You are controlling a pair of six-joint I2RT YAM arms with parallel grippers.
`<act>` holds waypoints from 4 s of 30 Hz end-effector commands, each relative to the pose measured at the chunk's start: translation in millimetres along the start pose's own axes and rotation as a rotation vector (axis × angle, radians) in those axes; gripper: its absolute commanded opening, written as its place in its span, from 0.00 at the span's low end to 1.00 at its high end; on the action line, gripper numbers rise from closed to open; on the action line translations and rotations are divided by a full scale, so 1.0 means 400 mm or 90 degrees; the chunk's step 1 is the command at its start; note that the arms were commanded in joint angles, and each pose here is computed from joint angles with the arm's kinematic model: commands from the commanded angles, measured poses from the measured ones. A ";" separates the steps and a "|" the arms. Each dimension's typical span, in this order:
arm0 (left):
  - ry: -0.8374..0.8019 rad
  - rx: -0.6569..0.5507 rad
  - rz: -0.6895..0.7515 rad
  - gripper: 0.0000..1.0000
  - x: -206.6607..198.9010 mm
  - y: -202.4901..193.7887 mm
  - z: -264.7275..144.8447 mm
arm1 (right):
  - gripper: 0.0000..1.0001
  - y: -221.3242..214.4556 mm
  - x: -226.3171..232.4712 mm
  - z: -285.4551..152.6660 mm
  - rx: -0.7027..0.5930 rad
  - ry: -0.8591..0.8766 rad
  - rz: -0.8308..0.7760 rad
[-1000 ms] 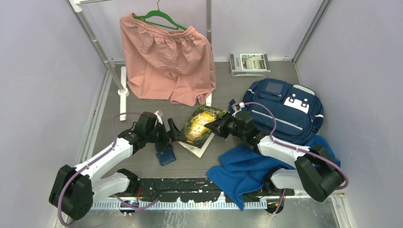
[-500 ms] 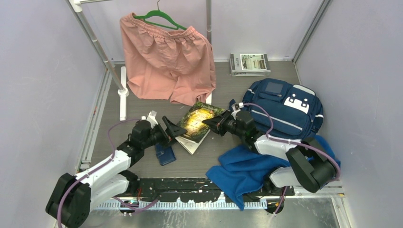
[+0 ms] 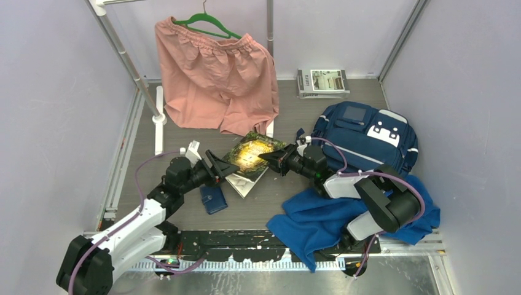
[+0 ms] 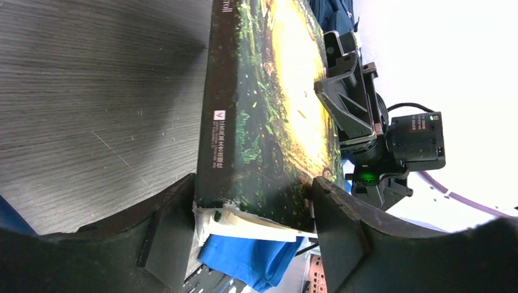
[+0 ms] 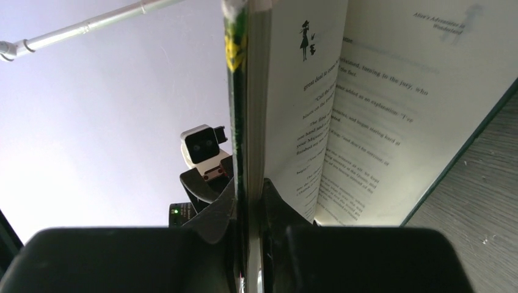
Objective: Pack the student bag
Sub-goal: Pick up the book from the center of the board, then place the book in the student bag.
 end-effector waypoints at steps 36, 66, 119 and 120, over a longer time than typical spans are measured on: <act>-0.052 -0.026 0.044 0.00 -0.123 0.060 -0.015 | 0.75 0.079 0.273 -0.369 -0.290 -0.715 -0.746; -0.043 0.039 0.102 0.00 -0.264 0.122 -0.065 | 0.01 0.144 0.108 -0.232 -0.042 -0.942 -0.733; -0.034 0.042 0.191 0.00 -0.305 0.158 -0.124 | 0.01 0.066 0.092 -0.163 0.008 -0.765 -0.802; -0.037 0.043 0.189 0.00 -0.306 0.158 -0.122 | 0.01 0.061 0.107 -0.168 -0.002 -0.752 -0.803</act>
Point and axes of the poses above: each gripper's point midway between its finger pads, its own z axis out along the fingers, its own x axis along the line the jaws close on, y = z × x, the point moved 8 cm from there along -z, back along the fingers, and after that the axes turned 4 degrees about z, right-handed, at the moved point
